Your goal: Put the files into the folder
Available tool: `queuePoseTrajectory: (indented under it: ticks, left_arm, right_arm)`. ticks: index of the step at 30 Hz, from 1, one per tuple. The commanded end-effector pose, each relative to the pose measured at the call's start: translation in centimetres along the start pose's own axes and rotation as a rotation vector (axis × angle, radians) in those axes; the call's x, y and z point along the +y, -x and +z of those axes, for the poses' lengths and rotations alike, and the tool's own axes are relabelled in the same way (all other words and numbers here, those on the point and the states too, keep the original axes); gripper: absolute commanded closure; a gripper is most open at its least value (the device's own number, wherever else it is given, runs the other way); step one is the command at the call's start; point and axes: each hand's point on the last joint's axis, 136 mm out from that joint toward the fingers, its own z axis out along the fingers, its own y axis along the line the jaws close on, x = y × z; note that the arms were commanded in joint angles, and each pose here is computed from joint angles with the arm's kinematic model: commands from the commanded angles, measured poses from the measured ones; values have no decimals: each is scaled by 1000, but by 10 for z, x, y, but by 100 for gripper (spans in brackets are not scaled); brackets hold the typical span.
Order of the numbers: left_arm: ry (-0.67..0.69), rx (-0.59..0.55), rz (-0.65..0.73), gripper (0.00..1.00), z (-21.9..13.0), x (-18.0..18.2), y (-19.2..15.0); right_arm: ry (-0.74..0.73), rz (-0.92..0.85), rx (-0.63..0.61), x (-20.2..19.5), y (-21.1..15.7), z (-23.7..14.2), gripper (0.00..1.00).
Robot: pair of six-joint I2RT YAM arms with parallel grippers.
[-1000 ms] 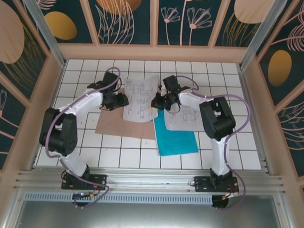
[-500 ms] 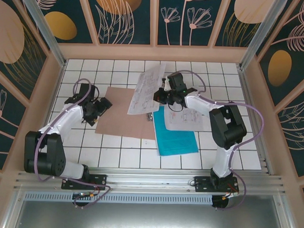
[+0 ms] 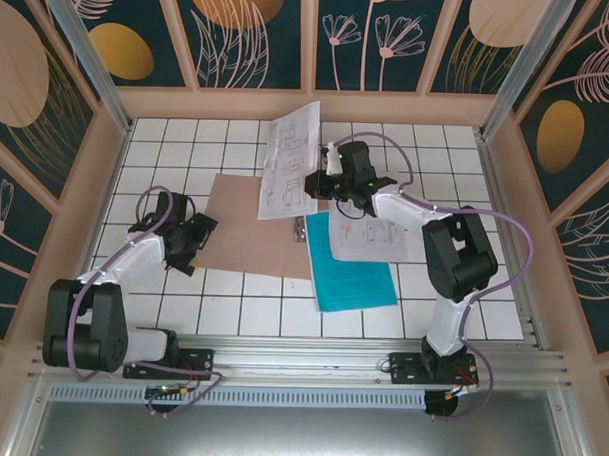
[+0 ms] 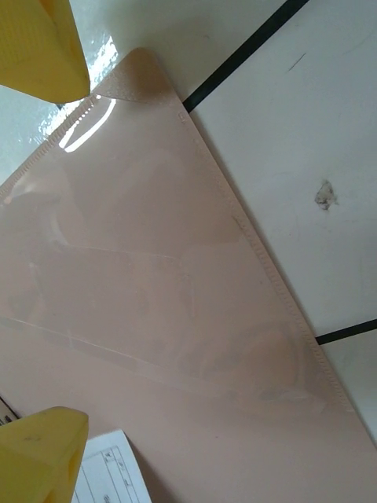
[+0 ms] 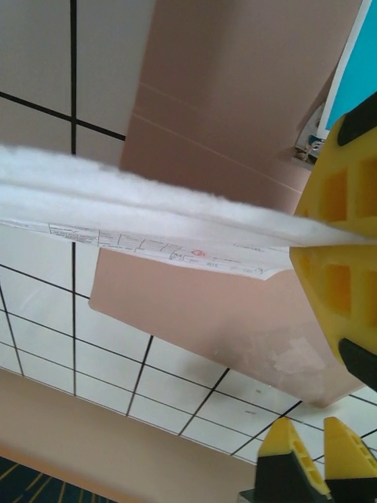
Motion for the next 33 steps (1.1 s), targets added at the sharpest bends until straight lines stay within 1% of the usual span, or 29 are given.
queuePoseTrajectory:
  ticks: [1, 6, 8, 18, 25, 33]
  left_arm:
    - [-27, -7, -63, 1, 3, 2, 4]
    - [-16, -33, -43, 1, 7, 7, 13]
    - [-21, -24, -43, 1, 10, 9, 14]
    - [-27, 24, -32, 1, 27, 14, 10]
    - [-37, 33, -30, 1, 27, 12, 9]
    - [-35, 43, -32, 1, 27, 13, 7]
  right_arm:
    - [61, -75, -21, 19, 0, -7, 100]
    - [86, -70, -17, 22, -5, -8, 100]
    - [101, -78, -1, 31, -13, -4, 100]
    - [117, -90, 35, 43, -33, 7, 100]
    - [133, -81, 47, 44, -42, 9, 100]
    - [195, 14, 56, 37, -53, 9, 100]
